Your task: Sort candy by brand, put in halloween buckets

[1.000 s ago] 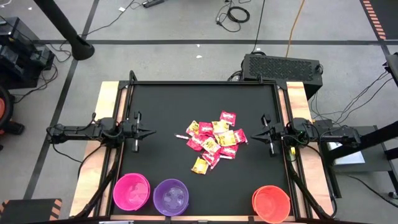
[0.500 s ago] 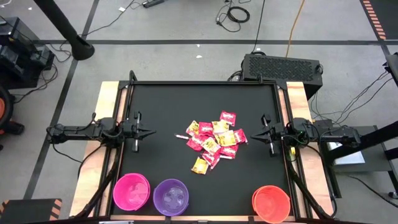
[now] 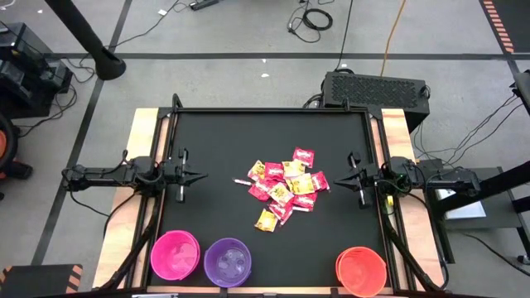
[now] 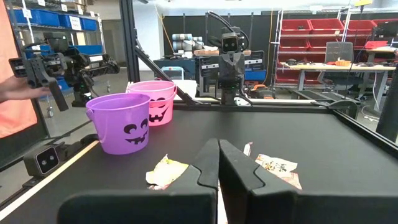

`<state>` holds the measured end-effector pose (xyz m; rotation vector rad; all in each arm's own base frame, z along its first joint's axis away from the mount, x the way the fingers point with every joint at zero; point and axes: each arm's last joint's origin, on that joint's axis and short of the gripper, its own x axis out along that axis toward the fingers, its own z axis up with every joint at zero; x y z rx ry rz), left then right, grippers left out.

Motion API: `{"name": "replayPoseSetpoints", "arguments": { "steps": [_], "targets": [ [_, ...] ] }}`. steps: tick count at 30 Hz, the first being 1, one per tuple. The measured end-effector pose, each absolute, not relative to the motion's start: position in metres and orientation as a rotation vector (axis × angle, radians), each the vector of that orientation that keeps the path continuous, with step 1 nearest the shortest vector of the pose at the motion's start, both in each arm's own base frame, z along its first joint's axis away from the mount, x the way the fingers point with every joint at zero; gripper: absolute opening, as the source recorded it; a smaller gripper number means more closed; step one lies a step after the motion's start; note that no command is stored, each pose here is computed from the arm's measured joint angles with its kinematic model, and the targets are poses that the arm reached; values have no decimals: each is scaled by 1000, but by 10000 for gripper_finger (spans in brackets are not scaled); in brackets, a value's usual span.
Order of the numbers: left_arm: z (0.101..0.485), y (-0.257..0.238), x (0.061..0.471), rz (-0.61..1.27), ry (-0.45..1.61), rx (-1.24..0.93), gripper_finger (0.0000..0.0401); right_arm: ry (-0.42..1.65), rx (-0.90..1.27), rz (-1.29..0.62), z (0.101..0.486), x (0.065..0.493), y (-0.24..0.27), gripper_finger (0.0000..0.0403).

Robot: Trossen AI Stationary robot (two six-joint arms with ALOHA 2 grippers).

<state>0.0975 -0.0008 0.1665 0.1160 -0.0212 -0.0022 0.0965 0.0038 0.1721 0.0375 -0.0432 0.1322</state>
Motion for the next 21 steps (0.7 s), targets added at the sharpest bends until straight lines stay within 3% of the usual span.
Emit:
{"name": "replayPoseSetpoints", "arguments": {
  "steps": [15, 21],
  "targets": [
    [167, -1, 97, -2, -21, 116, 2, -59, 60, 128, 174, 96, 4, 0],
    [167, -1, 97, -2, -22, 116, 2, -103, 120, 113, 193, 93, 3, 0]
  ]
}}
